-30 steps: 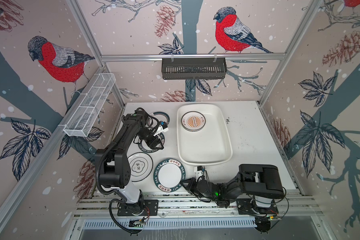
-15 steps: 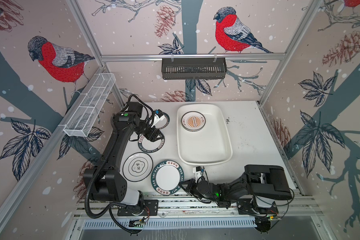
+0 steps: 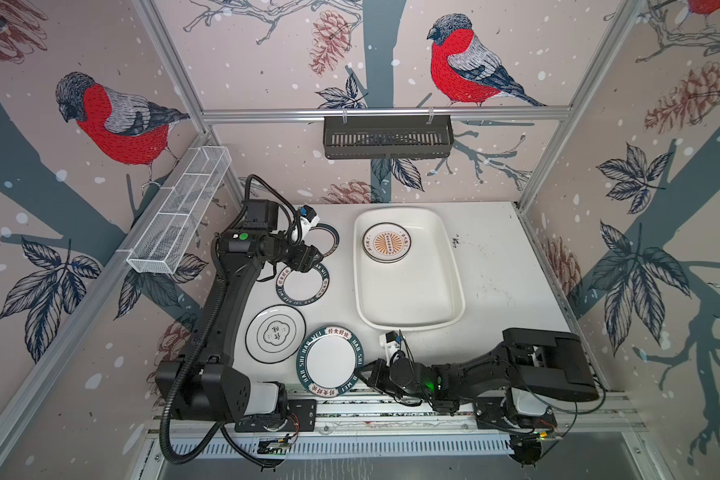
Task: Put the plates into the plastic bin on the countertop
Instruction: 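Lift the plate with the right gripper while the left arm rises away, then carry the plate with the right gripper into the bin beside the sunburst stack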
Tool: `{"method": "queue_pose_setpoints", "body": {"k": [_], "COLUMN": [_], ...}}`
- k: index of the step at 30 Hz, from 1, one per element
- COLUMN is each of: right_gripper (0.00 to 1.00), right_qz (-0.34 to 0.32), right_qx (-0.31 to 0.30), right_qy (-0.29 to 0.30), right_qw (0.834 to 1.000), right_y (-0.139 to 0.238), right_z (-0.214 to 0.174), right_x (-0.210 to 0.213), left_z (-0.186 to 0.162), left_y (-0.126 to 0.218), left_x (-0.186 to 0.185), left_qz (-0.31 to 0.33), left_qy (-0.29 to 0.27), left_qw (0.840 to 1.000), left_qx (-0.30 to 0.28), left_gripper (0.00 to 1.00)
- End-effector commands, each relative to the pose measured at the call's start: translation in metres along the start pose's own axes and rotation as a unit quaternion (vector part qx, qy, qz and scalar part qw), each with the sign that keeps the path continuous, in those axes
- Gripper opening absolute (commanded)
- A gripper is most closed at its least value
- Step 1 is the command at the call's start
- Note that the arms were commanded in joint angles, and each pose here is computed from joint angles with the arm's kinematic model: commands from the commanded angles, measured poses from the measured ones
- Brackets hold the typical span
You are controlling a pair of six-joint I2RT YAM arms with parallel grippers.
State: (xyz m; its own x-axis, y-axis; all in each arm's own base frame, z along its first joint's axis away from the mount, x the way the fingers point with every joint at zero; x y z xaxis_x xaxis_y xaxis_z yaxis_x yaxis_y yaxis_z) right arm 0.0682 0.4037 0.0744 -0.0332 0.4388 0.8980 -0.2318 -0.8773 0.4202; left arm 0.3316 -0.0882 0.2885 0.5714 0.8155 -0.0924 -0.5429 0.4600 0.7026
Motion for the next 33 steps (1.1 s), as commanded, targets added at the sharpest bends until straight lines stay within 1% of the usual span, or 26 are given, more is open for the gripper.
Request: {"method": "queue_pose_setpoints", "body": {"k": [1,3,7,11,18,22,25,28,31,33], "right_gripper": [0.03,0.03,0.03,0.03,0.03,0.03,0.03,0.03,0.03,0.03], "right_qz": [0.018,0.017,0.030,0.028,0.039,0.024,0.021,0.026,0.010,0.003], "right_qx": [0.022,0.032,0.056,0.074,0.068,0.058,0.047,0.037,0.020,0.006], "right_qy": [0.030,0.041,0.059,0.082,0.094,0.113,0.119,0.122,0.134,0.137], "right_qw": [0.999,0.999,0.996,0.993,0.993,0.992,0.992,0.991,0.991,0.991], "right_y": [-0.002,-0.003,-0.005,-0.007,0.000,0.009,0.020,0.034,0.053,0.069], "right_z": [-0.005,-0.006,-0.007,-0.003,0.026,0.053,0.079,0.108,0.145,0.171], "right_x": [0.019,0.025,0.041,0.058,0.084,0.095,0.102,0.107,0.104,0.098], "left_z": [0.033,0.043,0.054,0.067,0.091,0.102,0.105,0.103,0.096,0.090], "left_y": [0.025,0.035,0.046,0.063,0.089,0.104,0.105,0.099,0.086,0.078], "left_x": [0.009,0.013,0.021,0.023,0.026,0.025,0.024,0.022,0.015,0.008], "left_qz": [0.050,0.069,0.095,0.115,0.138,0.146,0.140,0.127,0.094,0.069], "left_qy": [-0.007,-0.004,0.011,0.016,0.020,0.020,0.023,0.029,0.029,0.019], "left_qw": [0.996,0.994,0.992,0.987,0.980,0.976,0.977,0.979,0.983,0.986], "left_qx": [-0.069,-0.081,-0.084,-0.109,-0.144,-0.159,-0.162,-0.158,-0.153,-0.151], "left_gripper": [0.69,0.69,0.69,0.69,0.69,0.69,0.69,0.69,0.69,0.68]}}
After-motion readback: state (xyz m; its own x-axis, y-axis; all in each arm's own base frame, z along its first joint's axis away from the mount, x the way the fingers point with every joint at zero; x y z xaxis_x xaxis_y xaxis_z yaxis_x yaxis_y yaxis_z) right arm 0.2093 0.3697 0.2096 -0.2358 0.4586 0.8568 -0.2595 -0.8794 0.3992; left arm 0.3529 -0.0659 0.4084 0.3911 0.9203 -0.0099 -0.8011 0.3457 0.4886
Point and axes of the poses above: each gripper's point midway between its finger pads, its own y axis back along the fingers, its own x axis along the line the jaws close on, z = x × y, the point moved 1 cm from there along y, back along the fingers, and after that the axes turned 3 degrees about y, right-handed, at the moved point
